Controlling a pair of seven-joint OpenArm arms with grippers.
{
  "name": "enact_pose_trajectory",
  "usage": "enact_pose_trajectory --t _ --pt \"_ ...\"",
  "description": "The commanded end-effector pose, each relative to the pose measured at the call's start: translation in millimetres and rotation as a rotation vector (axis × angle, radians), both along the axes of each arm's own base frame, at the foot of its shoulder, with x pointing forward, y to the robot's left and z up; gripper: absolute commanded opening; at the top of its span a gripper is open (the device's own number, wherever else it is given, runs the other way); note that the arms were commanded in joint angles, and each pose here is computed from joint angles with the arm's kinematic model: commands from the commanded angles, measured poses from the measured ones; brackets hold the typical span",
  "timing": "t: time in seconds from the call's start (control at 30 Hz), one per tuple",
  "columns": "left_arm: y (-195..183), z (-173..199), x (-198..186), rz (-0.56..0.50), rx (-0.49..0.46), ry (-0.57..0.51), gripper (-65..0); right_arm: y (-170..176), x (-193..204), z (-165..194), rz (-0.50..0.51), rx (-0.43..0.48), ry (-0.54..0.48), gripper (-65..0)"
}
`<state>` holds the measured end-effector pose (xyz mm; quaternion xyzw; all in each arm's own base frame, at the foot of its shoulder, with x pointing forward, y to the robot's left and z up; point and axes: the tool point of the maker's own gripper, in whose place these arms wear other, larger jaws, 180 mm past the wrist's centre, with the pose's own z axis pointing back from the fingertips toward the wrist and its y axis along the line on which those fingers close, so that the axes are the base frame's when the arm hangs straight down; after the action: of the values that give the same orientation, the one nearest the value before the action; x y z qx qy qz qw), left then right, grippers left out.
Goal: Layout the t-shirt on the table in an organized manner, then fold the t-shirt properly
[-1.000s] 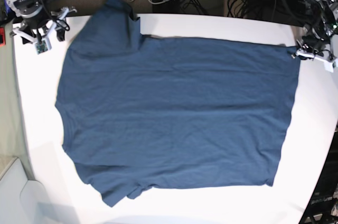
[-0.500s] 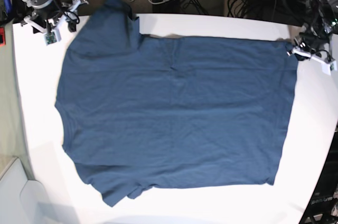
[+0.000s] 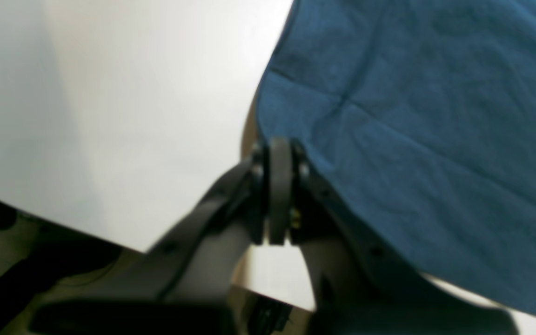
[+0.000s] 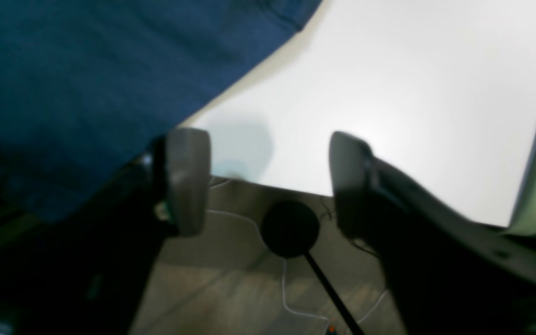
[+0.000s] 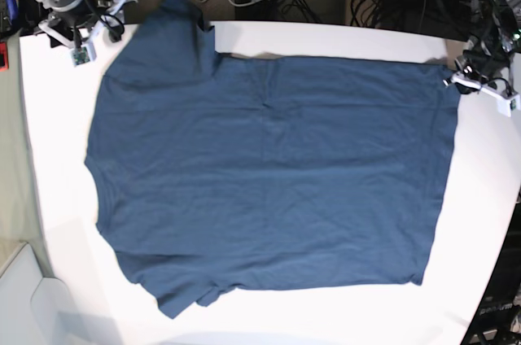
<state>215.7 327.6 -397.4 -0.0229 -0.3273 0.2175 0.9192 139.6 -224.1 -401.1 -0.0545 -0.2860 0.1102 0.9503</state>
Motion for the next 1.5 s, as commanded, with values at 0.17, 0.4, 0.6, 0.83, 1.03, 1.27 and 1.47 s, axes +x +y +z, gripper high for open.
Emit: enact_pose_trajectory --t 0.17,0.4,0.6,0.83,1.03,1.27,1.47 --pt "7.4 10.0 4.5 -0.001 0.026 -0.024 -64.8 31.5 13.2 4.1 0.043 0.066 -0.047 -18.0" --pt "8.3 10.3 3.9 -0.002 0.033 -0.021 -64.7 50.3 16.2 1.4 0.071 0.103 -0.048 -18.1" --pt "8.7 7.4 0.3 0.000 0.031 -0.011 -64.8 50.6 7.4 -13.5 0.061 0.123 -0.004 -19.8" --pt "9.1 6.8 0.2 0.002 0.031 -0.012 -64.9 53.6 -1.9 -35.8 0.046 0.161 0.054 -25.6" --pt "9.0 8.6 0.9 -0.002 0.034 -0.014 -64.9 53.4 -3.1 -38.6 0.046 0.165 0.060 -43.2" --pt "10.0 14.4 5.3 -0.008 0.038 -0.029 -64.9 48.5 6.2 -28.5 0.054 0.141 0.026 -65.0" --pt "3.0 52.3 25.7 -0.054 0.094 -0.130 -64.9 45.3 37.7 22.1 0.086 0.086 -0.131 -65.0"
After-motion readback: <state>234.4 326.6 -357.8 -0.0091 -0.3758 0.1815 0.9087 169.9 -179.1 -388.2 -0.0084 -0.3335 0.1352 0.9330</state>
